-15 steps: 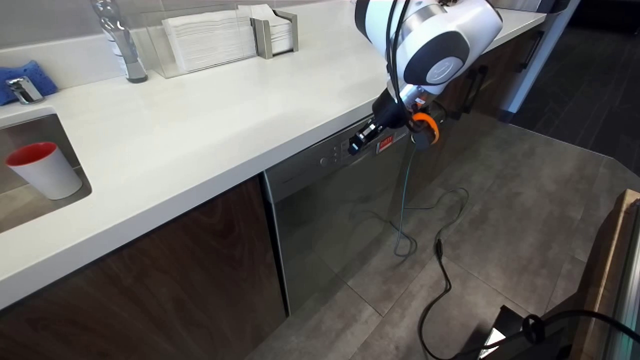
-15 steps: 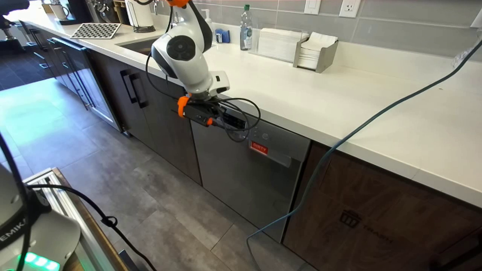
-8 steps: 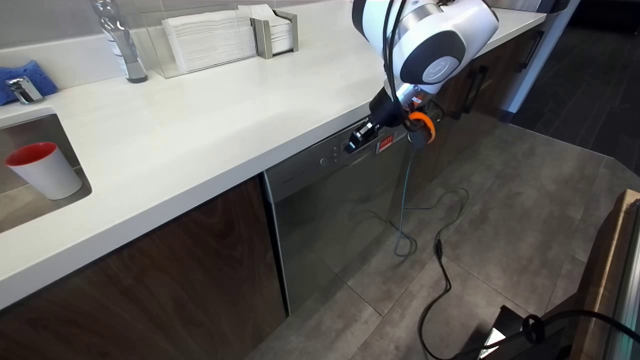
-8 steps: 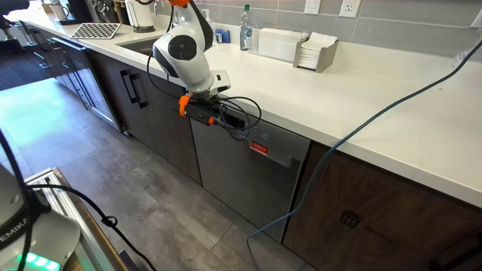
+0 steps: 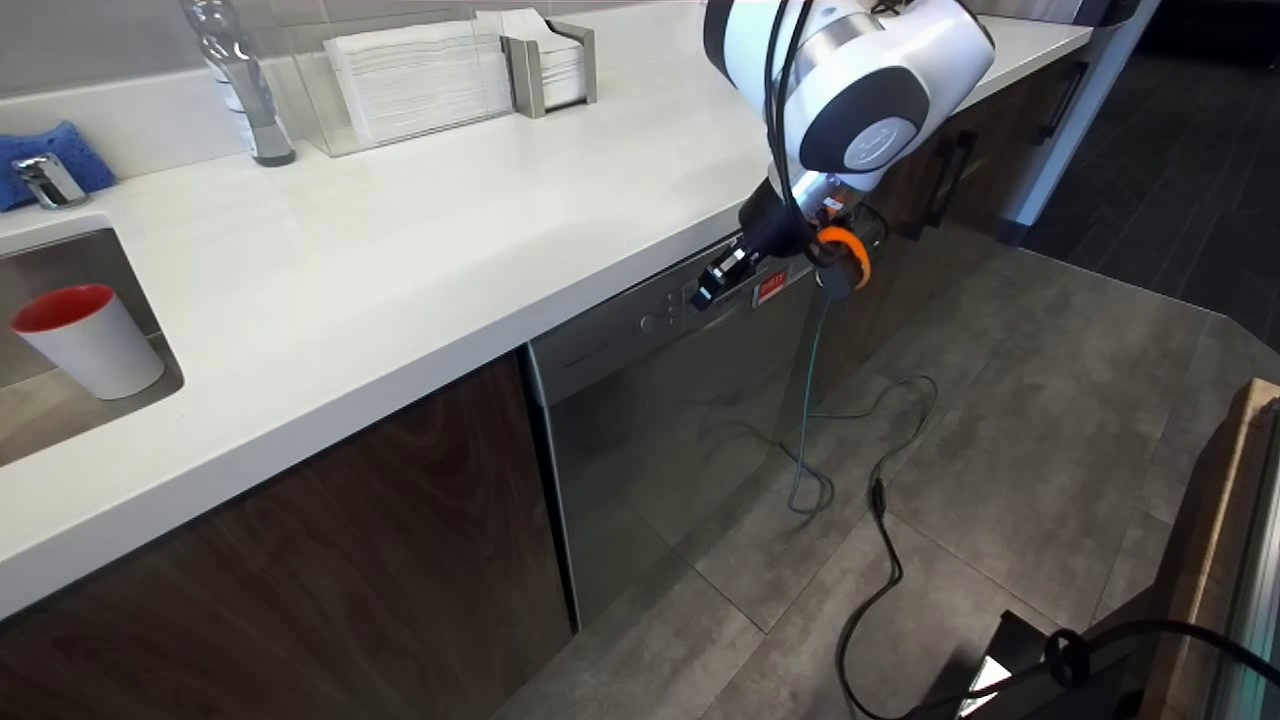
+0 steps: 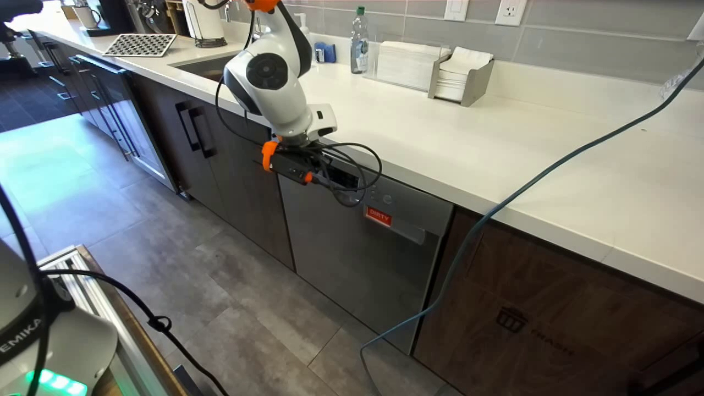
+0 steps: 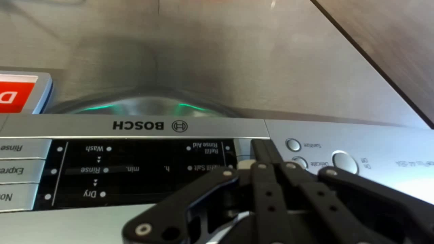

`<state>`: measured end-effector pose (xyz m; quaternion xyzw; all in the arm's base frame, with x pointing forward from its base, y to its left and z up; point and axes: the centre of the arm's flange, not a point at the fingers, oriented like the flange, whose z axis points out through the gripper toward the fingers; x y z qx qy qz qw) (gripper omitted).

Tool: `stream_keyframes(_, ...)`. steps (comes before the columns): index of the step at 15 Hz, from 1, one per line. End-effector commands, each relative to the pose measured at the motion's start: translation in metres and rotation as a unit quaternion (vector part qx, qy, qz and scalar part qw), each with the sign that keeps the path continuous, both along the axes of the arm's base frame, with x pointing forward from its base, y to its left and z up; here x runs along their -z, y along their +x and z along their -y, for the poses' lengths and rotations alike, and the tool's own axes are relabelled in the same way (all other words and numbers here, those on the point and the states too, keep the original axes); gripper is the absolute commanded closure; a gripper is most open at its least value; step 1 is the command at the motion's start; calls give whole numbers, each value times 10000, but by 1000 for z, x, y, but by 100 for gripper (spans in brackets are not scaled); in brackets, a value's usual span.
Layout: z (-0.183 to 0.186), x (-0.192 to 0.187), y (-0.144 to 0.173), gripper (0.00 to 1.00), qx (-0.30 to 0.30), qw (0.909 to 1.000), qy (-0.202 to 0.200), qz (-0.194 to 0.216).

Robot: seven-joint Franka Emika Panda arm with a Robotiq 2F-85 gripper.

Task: Press a button on the dishwasher

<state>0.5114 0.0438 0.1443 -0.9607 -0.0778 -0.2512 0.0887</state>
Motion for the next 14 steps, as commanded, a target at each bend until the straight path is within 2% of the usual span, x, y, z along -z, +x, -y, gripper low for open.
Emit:
stream_keyframes(1,1,7,8,100,-70,10000,-22,-25)
stream_keyframes(14,-1,2,13,100,-81,9998,-26,185)
